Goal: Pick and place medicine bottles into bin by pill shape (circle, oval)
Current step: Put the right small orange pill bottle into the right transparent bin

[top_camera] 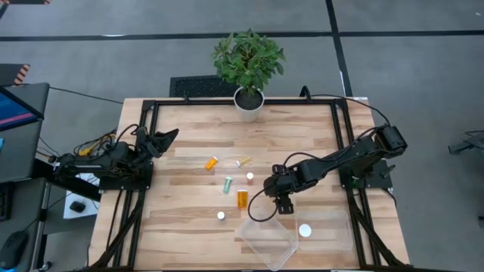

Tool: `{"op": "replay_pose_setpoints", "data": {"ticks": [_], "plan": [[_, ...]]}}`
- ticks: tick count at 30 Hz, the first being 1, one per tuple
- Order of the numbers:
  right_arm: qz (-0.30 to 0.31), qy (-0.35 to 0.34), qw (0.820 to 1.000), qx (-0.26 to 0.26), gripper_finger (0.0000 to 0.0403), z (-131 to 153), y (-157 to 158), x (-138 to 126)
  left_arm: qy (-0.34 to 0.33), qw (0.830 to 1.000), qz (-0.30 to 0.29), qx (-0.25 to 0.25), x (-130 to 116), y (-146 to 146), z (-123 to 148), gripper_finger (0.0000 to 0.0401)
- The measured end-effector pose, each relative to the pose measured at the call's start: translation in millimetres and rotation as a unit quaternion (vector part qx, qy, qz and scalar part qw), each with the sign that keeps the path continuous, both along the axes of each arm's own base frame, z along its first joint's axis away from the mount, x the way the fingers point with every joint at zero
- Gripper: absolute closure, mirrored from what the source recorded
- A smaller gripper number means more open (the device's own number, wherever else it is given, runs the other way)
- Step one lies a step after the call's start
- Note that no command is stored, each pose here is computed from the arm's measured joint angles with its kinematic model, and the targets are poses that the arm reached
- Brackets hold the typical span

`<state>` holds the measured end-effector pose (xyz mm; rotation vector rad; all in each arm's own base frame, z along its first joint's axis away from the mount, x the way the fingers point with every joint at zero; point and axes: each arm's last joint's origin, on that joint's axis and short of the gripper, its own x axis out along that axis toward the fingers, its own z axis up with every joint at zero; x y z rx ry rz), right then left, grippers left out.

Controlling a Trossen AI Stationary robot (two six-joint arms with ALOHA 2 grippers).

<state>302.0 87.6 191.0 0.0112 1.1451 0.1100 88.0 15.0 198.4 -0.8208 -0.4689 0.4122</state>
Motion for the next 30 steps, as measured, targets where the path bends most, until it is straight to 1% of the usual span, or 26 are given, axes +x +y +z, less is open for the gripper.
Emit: {"op": "replay_pose_setpoints", "data": {"ticks": [21,25,30], "plan": [[-0.005,0.009,1.000,-0.003,0.0273,-1.8,-4.0,0.2,0.008,1.000,0.000,0.000,0.4,0.0,-1.4,0.0171],[-0.006,0.010,1.000,-0.004,0.0289,-1.5,-4.2,-0.1,0.008,1.000,0.000,0.000,0.4,0.0,-1.4,0.0171],[-0.011,0.012,1.000,-0.003,0.0292,1.0,-4.8,-2.4,0.008,1.000,0.000,0.000,0.4,0.0,-1.4,0.0171]]}}
